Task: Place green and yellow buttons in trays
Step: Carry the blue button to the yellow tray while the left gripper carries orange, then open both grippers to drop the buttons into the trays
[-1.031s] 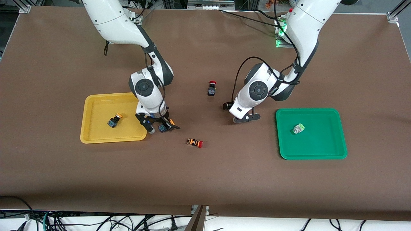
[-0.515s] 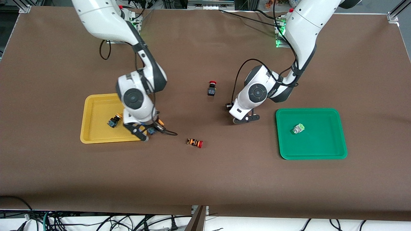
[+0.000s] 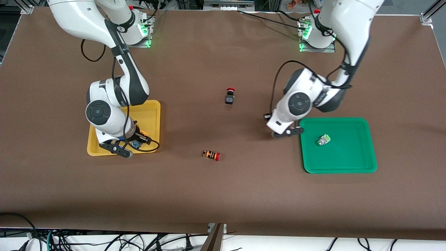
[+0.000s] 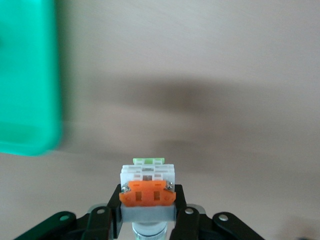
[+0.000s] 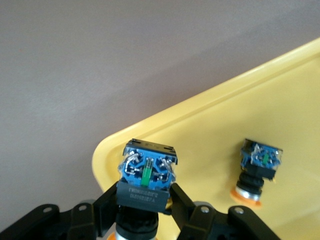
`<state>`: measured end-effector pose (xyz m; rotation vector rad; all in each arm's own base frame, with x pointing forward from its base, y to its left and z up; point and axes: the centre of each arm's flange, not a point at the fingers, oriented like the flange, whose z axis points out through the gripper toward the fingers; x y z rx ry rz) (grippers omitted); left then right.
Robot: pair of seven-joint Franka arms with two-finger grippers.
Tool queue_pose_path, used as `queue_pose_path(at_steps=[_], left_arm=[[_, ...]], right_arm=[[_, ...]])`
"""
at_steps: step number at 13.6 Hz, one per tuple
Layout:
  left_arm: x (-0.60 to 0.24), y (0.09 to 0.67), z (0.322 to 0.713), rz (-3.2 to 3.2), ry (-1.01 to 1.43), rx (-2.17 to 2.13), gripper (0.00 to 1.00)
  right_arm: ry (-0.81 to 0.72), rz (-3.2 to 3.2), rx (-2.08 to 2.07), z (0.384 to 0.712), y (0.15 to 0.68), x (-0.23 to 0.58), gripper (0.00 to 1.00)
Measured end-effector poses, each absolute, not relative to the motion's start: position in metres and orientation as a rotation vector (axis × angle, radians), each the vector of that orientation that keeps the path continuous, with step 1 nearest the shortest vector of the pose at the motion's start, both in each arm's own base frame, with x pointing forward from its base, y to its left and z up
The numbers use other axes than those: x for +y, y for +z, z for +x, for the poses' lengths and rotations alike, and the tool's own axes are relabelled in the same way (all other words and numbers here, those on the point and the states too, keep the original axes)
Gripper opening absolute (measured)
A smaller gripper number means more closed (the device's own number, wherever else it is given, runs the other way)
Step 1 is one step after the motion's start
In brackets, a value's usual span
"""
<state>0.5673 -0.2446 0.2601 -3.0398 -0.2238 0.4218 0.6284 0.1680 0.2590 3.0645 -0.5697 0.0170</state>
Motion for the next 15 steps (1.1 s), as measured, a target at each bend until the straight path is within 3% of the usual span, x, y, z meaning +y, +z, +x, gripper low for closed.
queue_pose_path(at_steps=[3, 6, 9, 13, 14, 15], left_arm=[[-0.168, 0.276, 0.596, -3.035, 0.479, -0.041, 0.41], [-0.07, 0.267, 0.613, -3.028, 0.51, 0.19, 0.41], [0.011, 0.237, 0.62, -2.926, 0.497, 0.351, 0.41], [0.016, 0.204, 0.63, -2.969, 0.391, 0.413, 0.41], [0.012, 0.204, 0.631, -2.974, 0.383, 0.419, 0.44], [0.009, 0.207, 0.633, -2.983, 0.374, 0.415, 0.56]], right_arm=[[0.0, 3.089, -0.627, 0.607, 0.234, 0.164, 0.44], [-0.016, 3.092, -0.636, 0.601, 0.232, 0.164, 0.7], [0.031, 3.11, -0.639, 0.606, 0.27, 0.158, 0.99], [-0.074, 3.115, -0.589, 0.604, 0.394, 0.121, 1.0], [-0.083, 3.125, -0.556, 0.604, 0.423, 0.114, 1.0], [-0.094, 3.134, -0.511, 0.605, 0.45, 0.107, 1.0]])
